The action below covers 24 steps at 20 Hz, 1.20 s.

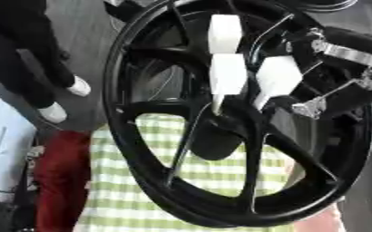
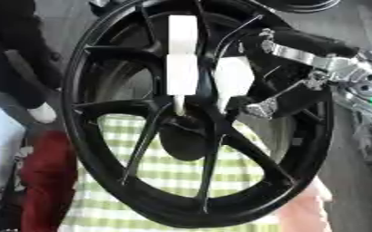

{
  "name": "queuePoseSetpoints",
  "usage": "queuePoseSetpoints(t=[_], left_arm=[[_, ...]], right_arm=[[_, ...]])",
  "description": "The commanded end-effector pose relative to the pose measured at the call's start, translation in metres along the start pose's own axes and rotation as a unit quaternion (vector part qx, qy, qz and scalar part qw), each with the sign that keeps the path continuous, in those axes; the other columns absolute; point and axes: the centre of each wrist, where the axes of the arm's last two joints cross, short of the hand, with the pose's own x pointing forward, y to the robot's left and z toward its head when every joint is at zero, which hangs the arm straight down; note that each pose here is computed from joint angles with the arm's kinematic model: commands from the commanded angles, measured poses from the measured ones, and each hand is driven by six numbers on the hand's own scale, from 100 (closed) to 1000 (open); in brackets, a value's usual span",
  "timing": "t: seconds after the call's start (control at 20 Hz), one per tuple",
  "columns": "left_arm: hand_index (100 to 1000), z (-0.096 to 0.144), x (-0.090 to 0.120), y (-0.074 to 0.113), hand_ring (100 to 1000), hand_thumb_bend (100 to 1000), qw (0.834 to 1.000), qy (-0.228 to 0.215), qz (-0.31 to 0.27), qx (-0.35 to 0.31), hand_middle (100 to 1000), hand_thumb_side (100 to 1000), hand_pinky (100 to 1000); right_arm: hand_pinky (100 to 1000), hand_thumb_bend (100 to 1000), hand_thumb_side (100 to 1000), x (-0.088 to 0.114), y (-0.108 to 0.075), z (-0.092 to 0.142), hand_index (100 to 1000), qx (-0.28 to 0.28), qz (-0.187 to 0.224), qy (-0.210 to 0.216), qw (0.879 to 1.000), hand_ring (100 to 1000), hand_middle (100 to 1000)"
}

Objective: Pull the pin out of the wheel hub.

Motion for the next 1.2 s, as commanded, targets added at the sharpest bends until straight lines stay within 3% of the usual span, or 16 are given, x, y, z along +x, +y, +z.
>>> queuePoseSetpoints(t=[0.05,1.2], left_arm=[[735,-0.0027,0.0055,0.0023,751,261,1.0,-0.011,-0.006,-0.005,810,842,620],[731,-0.0029,0.0054,0.0022,753,254,1.0,-0.011,-0.007,-0.007,813,848,621]], right_arm=[[876,226,100,0.0035,-0.0121,0.002,789,-0.009,0.005,0.004,1.0,763,659],[871,229,131,0.0056,-0.014,-0.0004,785,0.017,-0.019,0.0,1.0,759,653]])
